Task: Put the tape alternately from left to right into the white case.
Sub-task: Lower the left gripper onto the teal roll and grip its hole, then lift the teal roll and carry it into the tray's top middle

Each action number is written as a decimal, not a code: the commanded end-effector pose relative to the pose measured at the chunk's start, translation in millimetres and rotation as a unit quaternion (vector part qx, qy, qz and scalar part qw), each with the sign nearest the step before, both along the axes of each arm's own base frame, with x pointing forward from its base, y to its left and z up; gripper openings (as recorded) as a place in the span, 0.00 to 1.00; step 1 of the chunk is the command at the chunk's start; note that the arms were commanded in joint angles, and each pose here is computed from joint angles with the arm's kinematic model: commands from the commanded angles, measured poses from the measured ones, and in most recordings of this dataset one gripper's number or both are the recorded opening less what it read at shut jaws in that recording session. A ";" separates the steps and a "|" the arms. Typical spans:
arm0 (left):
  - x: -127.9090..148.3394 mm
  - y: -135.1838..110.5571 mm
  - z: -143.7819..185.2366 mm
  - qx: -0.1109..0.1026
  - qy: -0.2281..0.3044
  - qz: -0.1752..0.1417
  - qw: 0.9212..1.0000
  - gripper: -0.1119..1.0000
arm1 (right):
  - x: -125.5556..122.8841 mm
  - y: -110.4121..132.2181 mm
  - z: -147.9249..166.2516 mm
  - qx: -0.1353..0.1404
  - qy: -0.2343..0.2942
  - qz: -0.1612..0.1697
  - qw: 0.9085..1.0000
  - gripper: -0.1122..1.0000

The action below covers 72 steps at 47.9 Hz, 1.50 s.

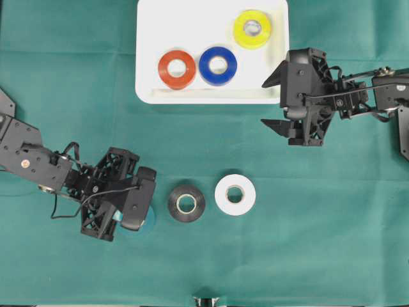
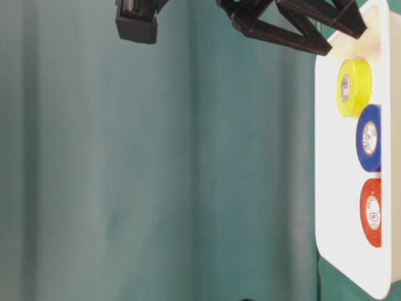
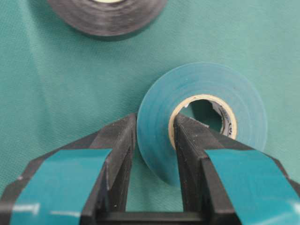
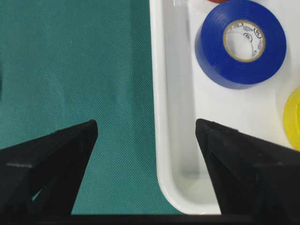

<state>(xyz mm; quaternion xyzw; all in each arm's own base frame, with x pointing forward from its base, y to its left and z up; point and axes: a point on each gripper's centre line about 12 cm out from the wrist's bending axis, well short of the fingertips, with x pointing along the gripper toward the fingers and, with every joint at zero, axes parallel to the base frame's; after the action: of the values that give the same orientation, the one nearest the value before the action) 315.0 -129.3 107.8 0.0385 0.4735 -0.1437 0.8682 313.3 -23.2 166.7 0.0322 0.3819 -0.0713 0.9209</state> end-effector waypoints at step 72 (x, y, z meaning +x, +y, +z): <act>61.4 191.1 90.7 0.073 -0.120 0.169 0.975 0.30 | 2.0 3.2 8.8 0.003 -0.017 0.004 1.000 0.84</act>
<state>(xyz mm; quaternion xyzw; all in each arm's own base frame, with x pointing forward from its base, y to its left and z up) 366.8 50.8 184.6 0.0321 0.3968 0.0351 0.9167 313.8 -22.3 167.2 0.0345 0.3811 -0.0710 0.9212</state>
